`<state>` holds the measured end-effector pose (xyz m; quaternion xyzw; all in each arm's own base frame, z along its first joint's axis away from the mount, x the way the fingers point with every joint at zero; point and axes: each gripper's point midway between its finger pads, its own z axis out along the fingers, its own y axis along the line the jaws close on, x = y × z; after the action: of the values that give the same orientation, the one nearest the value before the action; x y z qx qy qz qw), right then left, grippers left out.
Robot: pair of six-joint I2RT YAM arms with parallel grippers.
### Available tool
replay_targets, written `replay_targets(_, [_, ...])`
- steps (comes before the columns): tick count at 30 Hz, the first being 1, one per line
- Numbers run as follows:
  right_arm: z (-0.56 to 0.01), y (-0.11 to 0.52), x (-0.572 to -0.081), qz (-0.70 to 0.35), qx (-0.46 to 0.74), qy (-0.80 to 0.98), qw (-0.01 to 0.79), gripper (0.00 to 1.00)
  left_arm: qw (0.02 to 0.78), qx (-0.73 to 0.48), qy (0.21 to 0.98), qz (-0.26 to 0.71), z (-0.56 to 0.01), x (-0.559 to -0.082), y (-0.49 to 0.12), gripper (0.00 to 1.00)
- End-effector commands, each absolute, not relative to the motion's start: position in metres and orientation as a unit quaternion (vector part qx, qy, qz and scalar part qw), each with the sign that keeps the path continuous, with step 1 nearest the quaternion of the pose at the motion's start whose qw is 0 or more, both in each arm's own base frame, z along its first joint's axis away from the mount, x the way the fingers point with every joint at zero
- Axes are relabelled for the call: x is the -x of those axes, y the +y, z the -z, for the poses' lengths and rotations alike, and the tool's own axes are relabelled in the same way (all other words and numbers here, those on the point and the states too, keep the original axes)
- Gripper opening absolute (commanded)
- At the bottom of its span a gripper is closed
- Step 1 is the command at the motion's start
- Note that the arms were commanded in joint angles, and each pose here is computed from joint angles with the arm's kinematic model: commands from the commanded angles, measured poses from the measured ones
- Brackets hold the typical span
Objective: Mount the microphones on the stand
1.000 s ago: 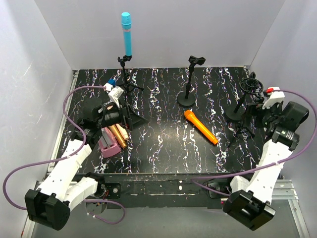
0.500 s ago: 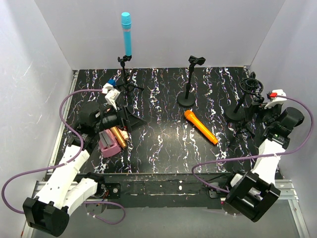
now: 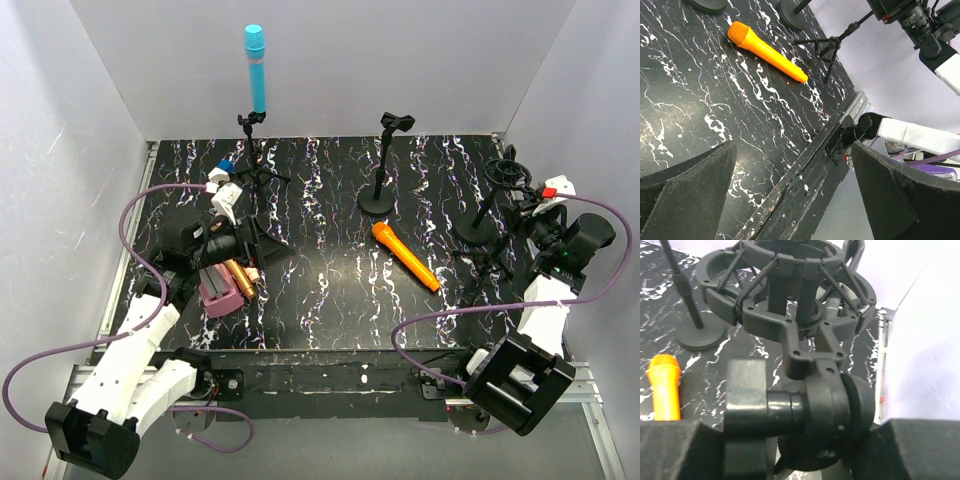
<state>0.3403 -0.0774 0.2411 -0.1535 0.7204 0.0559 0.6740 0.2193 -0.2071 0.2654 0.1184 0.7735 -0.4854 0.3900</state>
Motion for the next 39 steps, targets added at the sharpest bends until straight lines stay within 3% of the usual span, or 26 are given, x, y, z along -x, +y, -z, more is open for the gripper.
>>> replay_targets(1, [-0.269, -0.067, -0.34, -0.05, 0.216, 0.682, 0.697, 0.23, 0.407, -0.12, 0.764, 0.485, -0.286, -0.212, -0.204, 0.98])
replay_targets(6, [-0.285, -0.062, -0.335, -0.046, 0.226, 0.669, 0.706, 0.02, 0.412, -0.117, 0.764, 0.482, -0.288, -0.21, -0.202, 0.98])
replay_targets(12, [-0.332, -0.052, -0.327, -0.045, 0.237, 0.642, 0.728, 0.01, 0.414, -0.119, 0.766, 0.478, -0.291, -0.207, -0.2, 0.98])
replay_targets(20, [-0.374, -0.006, -0.302, -0.135, 0.252, 0.636, 0.717, 0.01, 0.421, -0.123, 0.766, 0.47, -0.293, -0.208, -0.198, 0.98])
replay_targets(31, [-0.363, 0.128, -0.259, -0.335, 0.313, 0.648, 0.609, 0.01, 0.439, -0.114, 0.769, 0.451, -0.302, -0.216, -0.193, 0.98])
replay_targets(39, [-0.335, 0.199, -0.24, -0.386, 0.418, 0.617, 0.544, 0.01, 0.448, -0.099, 0.776, 0.433, -0.312, -0.225, -0.188, 0.98])
